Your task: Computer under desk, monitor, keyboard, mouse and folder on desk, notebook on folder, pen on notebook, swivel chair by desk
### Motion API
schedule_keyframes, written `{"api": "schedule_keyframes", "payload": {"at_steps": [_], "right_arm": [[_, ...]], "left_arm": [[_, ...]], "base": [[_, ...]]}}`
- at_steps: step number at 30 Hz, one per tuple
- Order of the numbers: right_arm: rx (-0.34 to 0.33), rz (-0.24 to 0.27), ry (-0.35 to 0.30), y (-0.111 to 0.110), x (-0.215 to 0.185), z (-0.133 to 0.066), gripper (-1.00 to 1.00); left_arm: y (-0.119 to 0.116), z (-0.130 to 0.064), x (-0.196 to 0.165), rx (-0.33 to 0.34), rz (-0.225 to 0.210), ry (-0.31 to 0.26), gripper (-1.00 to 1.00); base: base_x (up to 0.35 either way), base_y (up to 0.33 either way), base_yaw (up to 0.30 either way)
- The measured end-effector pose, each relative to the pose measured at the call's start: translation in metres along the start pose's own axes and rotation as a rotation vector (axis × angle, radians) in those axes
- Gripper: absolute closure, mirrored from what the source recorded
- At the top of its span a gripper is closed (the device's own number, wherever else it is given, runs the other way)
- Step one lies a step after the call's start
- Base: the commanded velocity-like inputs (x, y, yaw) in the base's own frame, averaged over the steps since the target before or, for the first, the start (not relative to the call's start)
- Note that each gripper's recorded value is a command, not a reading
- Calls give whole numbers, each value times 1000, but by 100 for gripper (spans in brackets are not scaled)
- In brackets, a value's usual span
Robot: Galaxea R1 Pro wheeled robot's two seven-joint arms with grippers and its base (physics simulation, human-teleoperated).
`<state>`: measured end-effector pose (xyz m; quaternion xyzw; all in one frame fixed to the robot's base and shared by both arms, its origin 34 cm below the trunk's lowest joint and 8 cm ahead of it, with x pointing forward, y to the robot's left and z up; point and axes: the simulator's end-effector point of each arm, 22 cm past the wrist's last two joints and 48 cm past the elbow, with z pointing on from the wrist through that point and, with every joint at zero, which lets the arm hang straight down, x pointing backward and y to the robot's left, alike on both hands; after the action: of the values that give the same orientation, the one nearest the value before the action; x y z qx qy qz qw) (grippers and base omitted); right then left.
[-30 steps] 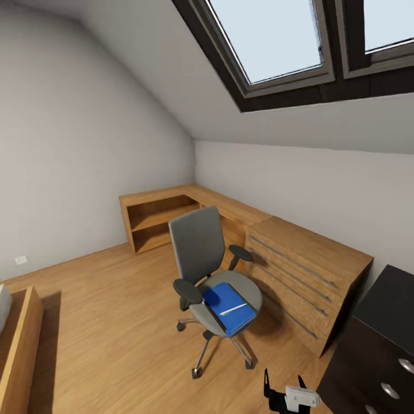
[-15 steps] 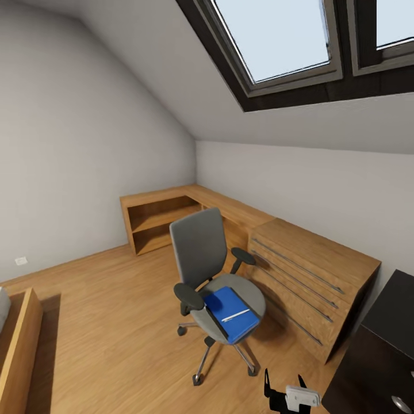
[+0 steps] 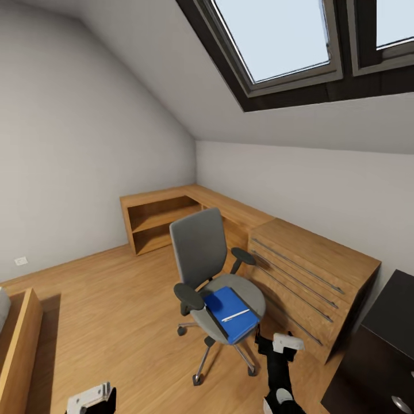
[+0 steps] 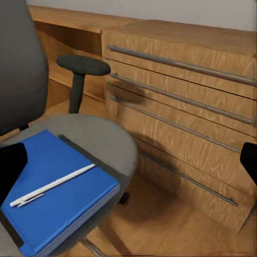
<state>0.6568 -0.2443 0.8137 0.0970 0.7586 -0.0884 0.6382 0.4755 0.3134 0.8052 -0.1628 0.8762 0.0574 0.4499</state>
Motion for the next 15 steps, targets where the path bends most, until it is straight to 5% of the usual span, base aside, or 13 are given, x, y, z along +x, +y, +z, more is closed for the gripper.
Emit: {"api": "schedule_keyframes", "payload": {"at_steps": [2,6,8,11,15], "right_arm": [[24,21,43,1,-10,11,-100],[63,149,220,9,-38,49,-100],[53,296,373,28,-41,63,-100],[68,338,473,34,-22,57,-100],[170,327,593,21,8,42,-100]], "left_arm": [[-3,3,-14,-4,0,12,-100],[-26,22,-65,23,-33,28,-100],[-35,30,-89,33,-75,54,-100],[-30,32,-95,14,-101,63,-100],[-22,34,-97,-22,-124,76,-100]], "base": [[0,0,0],[0,0,0],[0,0,0],[0,0,0],[0,0,0]]}}
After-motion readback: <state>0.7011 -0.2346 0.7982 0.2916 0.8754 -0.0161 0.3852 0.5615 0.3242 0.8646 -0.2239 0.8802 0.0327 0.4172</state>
